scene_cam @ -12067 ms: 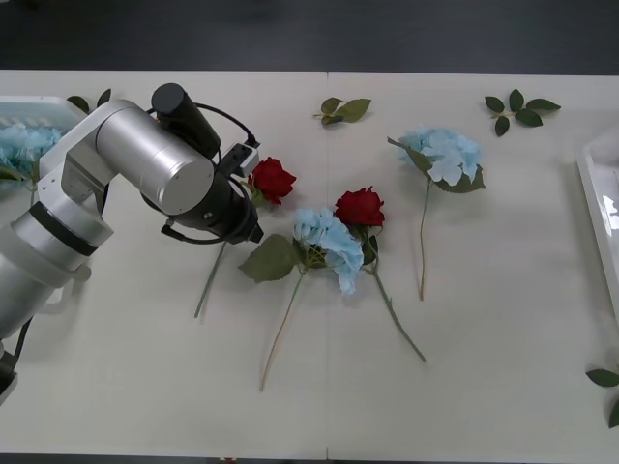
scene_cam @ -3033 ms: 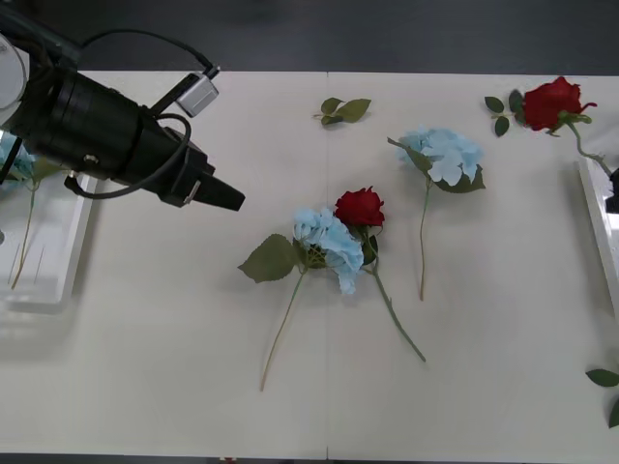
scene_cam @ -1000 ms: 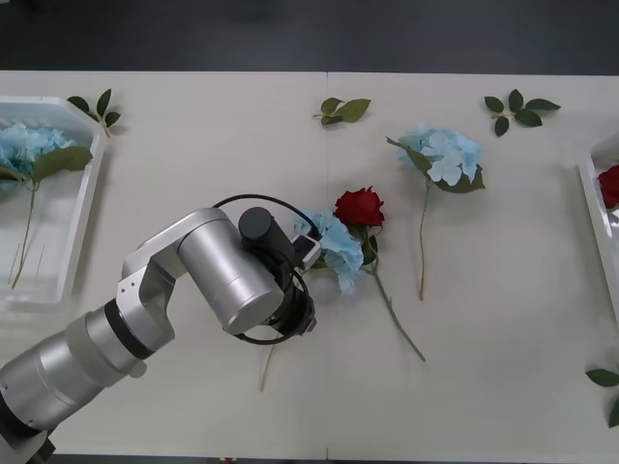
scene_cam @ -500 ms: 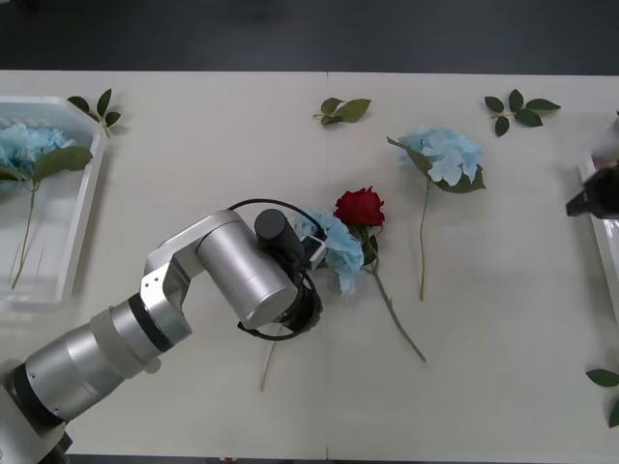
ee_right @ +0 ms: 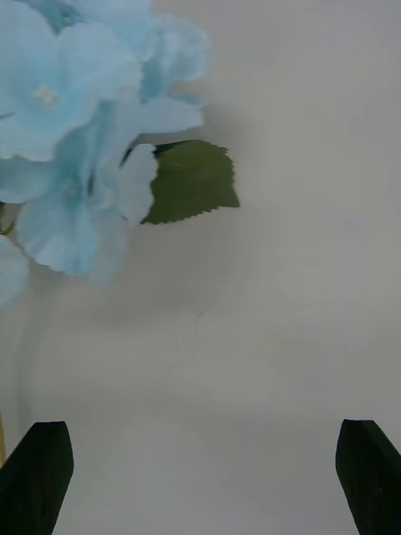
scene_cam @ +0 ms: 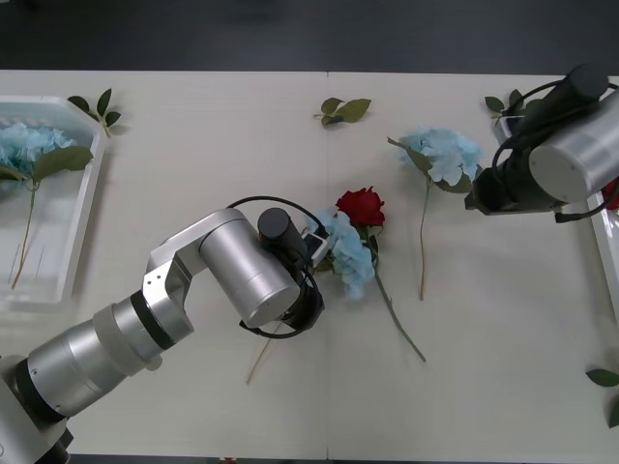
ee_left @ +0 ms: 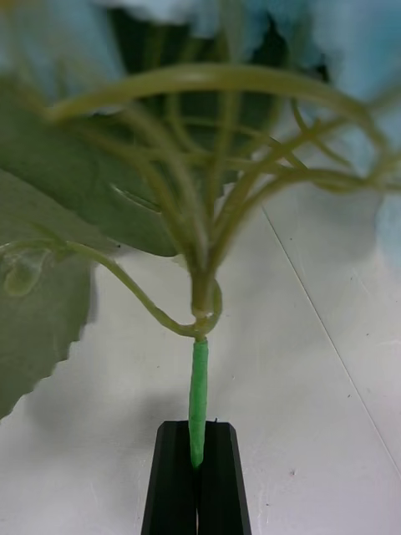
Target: Put the red flowers into the right box and the blue flowers into the left box
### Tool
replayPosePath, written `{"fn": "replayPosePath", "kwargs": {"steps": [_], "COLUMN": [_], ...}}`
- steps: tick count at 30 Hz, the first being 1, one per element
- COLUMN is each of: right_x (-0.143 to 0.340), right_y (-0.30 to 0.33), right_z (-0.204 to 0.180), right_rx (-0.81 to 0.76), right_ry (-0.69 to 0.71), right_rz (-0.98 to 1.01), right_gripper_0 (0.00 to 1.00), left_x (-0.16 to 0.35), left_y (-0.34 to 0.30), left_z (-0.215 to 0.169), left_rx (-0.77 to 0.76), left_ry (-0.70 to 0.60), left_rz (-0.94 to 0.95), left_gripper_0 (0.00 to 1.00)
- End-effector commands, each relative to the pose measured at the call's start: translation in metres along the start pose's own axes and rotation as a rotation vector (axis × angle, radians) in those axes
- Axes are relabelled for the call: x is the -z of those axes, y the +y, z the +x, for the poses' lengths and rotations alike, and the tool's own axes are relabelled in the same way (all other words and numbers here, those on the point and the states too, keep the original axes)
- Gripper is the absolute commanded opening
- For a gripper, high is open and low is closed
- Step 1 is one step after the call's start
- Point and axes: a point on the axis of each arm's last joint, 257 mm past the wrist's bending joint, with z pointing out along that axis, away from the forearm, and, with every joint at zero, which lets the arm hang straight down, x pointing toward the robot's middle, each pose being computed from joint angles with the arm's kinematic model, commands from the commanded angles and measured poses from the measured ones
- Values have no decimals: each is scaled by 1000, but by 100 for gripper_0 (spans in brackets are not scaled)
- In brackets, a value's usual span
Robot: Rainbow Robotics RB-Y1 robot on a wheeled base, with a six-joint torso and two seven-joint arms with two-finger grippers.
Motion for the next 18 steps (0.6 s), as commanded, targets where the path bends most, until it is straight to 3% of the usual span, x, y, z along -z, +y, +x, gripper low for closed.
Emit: {"fn": "replayPosePath", "kwargs": {"steps": [1,18], "right_x": [0,-49], "right_y": [35,94], "right_z": [-21,-36], "right_rx": [-74,-113], "right_ry": [-61,-114], "right_rz": [-57,-137], "right_gripper_0": [91,92], "left_x": [16,122], "left_y": [8,76], "left_z": [-27,-38], "left_rx": [-13,0], "left_ry": [-60,-98], "left_rz": [-24,-160], "left_gripper_0": [0,0]}}
